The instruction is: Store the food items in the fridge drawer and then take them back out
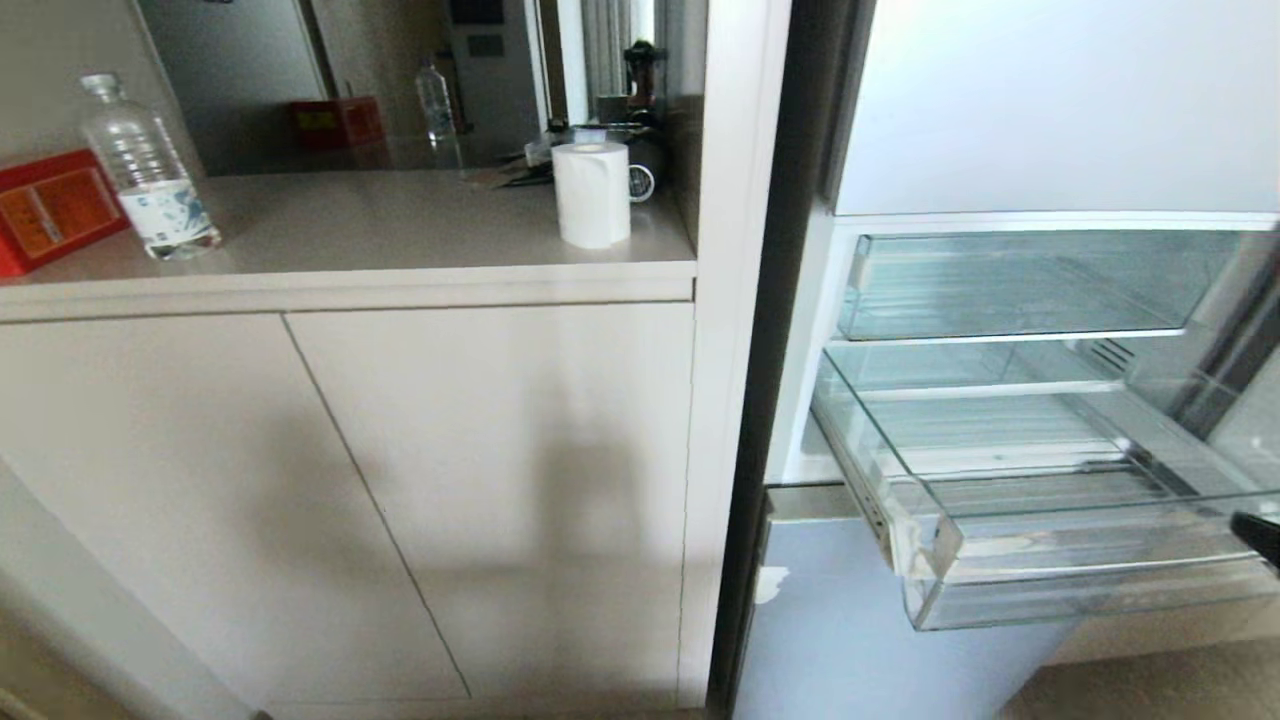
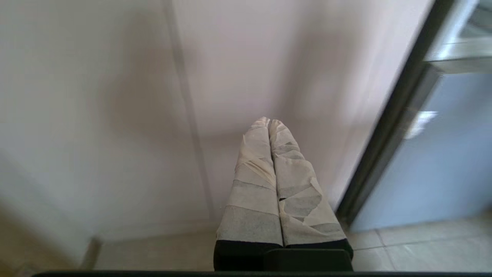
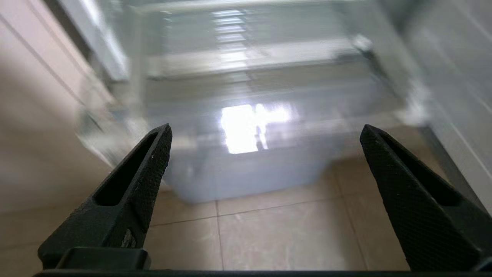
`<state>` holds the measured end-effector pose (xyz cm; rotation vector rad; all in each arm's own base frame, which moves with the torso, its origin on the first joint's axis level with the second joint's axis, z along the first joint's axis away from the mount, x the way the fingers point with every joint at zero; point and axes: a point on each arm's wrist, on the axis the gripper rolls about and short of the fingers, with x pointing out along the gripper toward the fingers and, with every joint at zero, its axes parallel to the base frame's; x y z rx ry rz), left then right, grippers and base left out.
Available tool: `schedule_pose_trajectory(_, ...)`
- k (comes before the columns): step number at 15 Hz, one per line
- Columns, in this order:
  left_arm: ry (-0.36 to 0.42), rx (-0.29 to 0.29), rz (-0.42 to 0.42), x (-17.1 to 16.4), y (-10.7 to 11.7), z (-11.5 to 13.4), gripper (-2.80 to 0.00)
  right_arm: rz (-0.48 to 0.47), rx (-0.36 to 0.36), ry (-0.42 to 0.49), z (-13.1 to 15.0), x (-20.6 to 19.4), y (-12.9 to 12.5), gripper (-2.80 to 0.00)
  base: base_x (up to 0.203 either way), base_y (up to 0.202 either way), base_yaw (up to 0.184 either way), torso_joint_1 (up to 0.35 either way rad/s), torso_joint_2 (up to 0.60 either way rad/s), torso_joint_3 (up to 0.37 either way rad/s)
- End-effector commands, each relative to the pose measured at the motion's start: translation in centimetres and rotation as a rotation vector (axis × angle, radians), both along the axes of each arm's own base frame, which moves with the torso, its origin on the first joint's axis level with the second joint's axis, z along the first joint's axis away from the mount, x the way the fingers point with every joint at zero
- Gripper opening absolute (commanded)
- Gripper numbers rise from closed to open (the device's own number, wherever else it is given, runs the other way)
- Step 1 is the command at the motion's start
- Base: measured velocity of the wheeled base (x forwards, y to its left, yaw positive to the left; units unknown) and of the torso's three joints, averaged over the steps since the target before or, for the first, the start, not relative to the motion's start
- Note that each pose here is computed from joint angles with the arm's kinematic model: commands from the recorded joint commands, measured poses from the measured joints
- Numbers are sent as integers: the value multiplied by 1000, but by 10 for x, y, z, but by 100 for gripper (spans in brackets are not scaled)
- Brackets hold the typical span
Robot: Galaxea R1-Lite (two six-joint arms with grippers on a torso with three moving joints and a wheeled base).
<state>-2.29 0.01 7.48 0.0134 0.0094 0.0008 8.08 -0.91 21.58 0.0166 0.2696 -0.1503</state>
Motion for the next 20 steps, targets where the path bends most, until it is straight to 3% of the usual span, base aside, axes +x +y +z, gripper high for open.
schedule_pose_trajectory(1, 1, 0, 1, 0, 0, 0, -280, -3, -12, -66, -20, -37, 3, 0, -4, 11, -175, 1, -2, 2)
schedule_pose_trajectory(5, 1, 0, 1, 0, 0, 0, -280, -3, -12, -41, -44, -48, 5, 0, 0, 8, -178, 3, -1, 6)
schedule_pose_trajectory(13, 1, 0, 1, 0, 0, 0, -280, -67, -4, -11, -53, -48, 3, 0, 0, 9, -173, 2, 3, 3)
schedule_pose_trajectory(16, 1, 0, 1, 0, 0, 0, -280, -193, 35, 64, -55, -31, -5, 0, -1, 5, -148, 2, 2, 2)
schedule_pose_trajectory(19, 1, 0, 1, 0, 0, 0, -280, -327, 54, -75, -43, -17, -17, 0, 0, 1, -23, 2, 1, 2)
schedule_pose_trajectory(20, 0, 0, 1, 0, 0, 0, -280, -337, 49, -93, -44, -16, -18, -280, 0, 0, 0, 0, 0, 0)
